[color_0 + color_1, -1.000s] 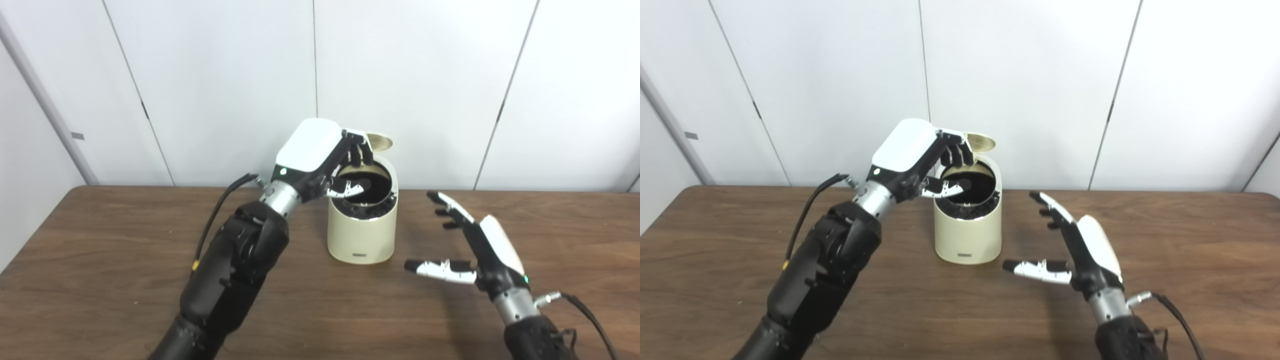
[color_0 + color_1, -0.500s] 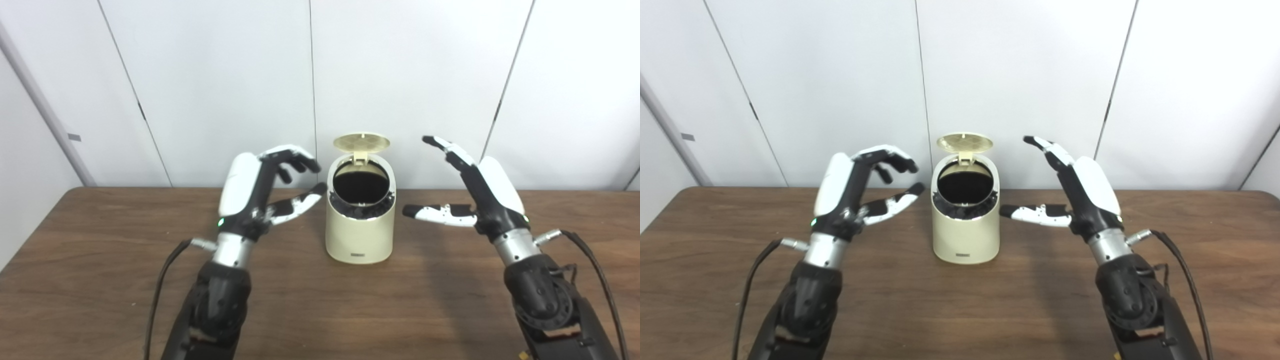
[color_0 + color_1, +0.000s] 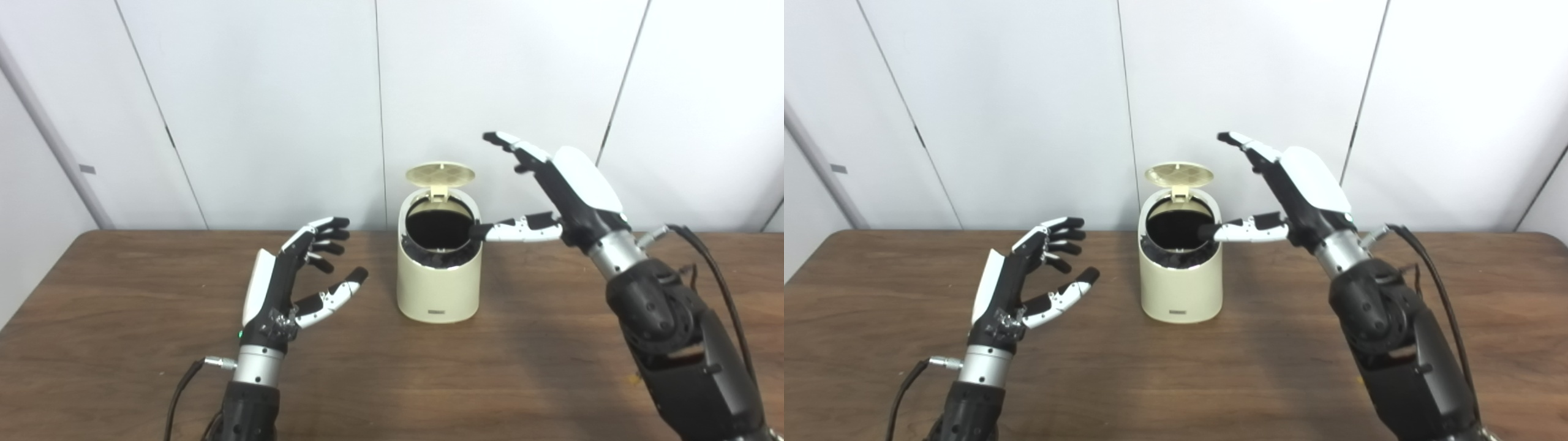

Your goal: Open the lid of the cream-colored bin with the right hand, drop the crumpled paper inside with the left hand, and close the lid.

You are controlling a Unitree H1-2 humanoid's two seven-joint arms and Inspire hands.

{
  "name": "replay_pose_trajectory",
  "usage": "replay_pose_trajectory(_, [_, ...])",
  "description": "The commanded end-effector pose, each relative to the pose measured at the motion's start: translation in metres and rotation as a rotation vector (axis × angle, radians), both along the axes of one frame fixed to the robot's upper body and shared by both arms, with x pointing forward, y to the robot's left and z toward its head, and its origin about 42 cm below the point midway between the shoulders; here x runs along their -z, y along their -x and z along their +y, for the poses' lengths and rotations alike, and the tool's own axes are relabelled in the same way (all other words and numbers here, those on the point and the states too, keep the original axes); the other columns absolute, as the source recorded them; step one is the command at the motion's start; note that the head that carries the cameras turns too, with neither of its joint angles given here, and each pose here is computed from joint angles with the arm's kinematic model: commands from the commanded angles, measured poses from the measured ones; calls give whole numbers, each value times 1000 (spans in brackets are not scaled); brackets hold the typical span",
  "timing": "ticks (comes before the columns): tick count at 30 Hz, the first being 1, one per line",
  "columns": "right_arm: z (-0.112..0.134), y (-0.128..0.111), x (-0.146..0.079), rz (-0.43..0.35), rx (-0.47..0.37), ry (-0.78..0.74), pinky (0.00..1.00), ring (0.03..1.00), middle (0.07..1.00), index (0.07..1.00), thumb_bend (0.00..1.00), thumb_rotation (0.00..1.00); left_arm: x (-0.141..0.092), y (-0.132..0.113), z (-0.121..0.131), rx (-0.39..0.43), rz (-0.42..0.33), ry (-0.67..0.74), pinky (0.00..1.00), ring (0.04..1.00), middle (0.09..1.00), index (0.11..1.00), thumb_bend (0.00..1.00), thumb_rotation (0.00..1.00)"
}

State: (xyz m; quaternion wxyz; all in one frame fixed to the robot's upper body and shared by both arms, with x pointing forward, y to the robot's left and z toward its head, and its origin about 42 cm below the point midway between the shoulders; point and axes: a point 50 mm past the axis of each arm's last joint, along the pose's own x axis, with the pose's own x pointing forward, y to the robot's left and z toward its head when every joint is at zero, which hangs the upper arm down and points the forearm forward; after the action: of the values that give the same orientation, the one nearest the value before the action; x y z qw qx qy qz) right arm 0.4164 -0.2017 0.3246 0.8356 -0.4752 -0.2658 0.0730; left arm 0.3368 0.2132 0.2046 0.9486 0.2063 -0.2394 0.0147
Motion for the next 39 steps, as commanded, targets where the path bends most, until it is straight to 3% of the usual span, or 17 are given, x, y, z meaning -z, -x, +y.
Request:
replay_pose_trajectory(1, [2,1,-30,-88,-6,23,771,930,909,902,769,658,-11,-3,-3,7,-41,5,519,663,724,763,567,178])
replay_pose_trajectory(15, [12,-6,-35,-75,-16,144,766,915,879,883,737,635,8,0,0,-8,35,-31,524,676,733,765,614,107])
replay_pose_trajectory(19, [13,-10,-32,-54,-18,156,867,951,888,886,750,654,11,1,0,-14,44,-34,506,669,734,764,618,100])
replay_pose_trajectory(25, [17,-11,-29,-46,-36,167,930,985,891,883,770,666,11,1,0,-14,41,-36,520,672,735,766,626,139])
replay_pose_trajectory(31, [21,-13,-28,-50,-69,179,926,996,880,871,753,634,11,0,-3,-18,41,-49,522,664,731,768,626,144])
replay_pose_trajectory(39, [27,-13,-29,-85,-75,253,843,967,859,858,756,617,12,1,-5,-17,43,-50,498,649,723,759,627,131])
